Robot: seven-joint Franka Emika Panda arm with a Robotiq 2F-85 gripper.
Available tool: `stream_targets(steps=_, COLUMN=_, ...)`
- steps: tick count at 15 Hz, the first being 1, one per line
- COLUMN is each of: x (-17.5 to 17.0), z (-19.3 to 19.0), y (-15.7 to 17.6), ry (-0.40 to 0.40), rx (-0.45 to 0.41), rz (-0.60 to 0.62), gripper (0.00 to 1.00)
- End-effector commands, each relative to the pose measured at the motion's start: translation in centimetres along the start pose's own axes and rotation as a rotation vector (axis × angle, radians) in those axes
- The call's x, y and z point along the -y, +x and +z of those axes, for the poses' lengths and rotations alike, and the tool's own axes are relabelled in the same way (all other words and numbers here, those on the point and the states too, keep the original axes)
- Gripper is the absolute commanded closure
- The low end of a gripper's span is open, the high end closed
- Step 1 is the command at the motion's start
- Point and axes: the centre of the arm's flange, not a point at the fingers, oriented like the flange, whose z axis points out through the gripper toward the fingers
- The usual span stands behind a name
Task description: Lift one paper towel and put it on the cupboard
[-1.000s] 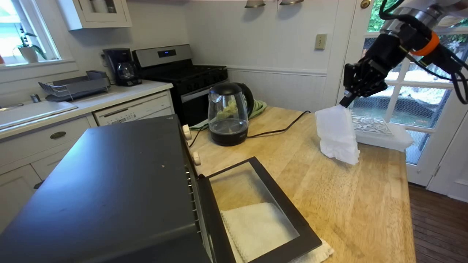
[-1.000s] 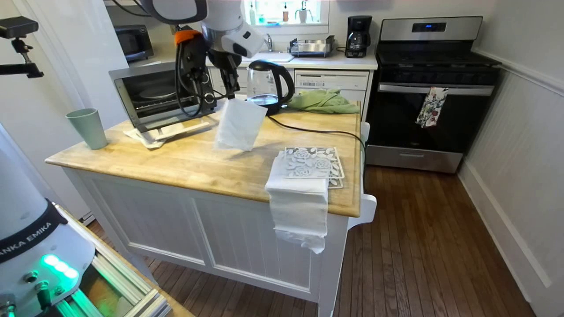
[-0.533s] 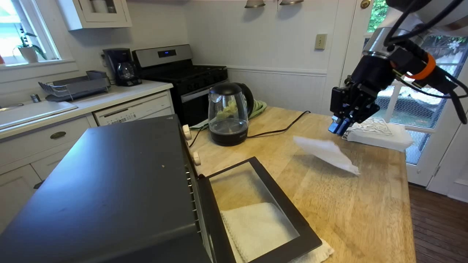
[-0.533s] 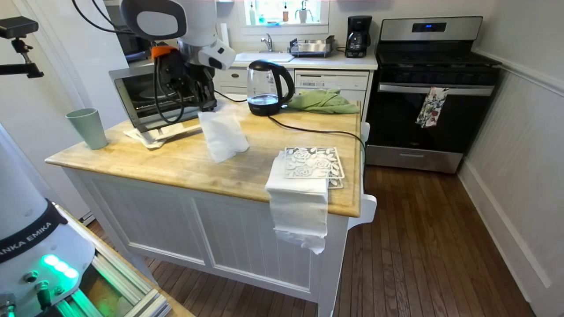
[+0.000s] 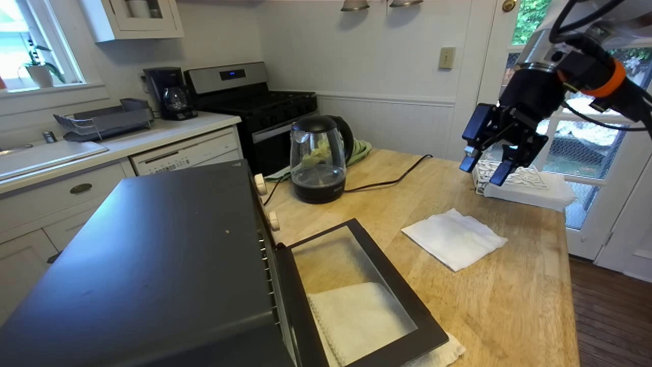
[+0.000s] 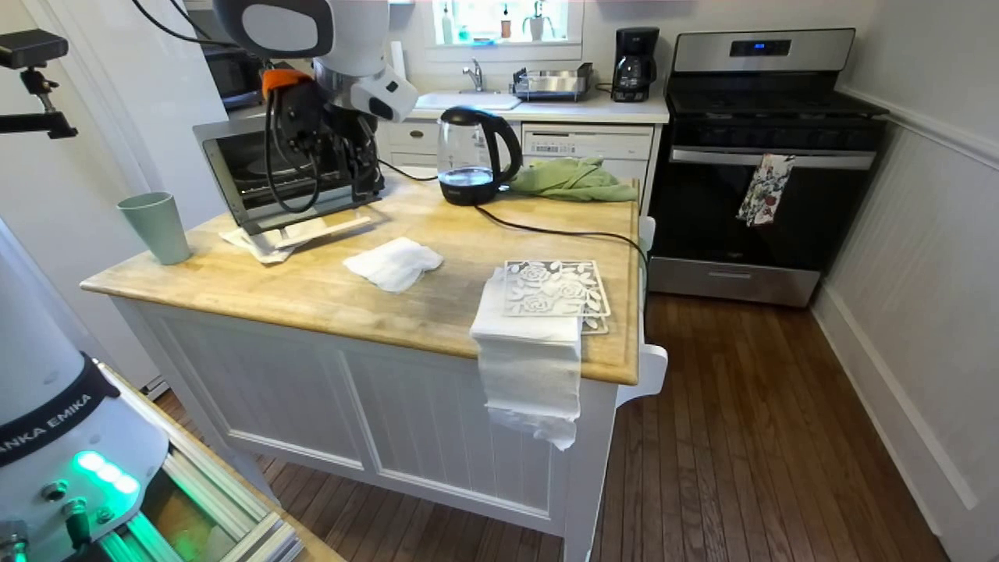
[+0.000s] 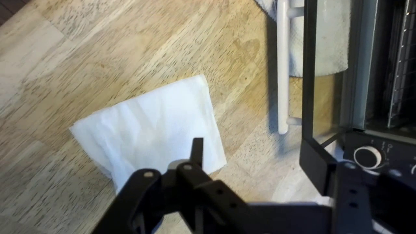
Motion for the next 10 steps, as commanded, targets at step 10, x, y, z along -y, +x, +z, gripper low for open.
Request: stream_targets(steps=10, x=-14.5, z=-14.1, y=3.4, ry=-0.246, rx=-0.489, rz=0.154, gripper=0.0)
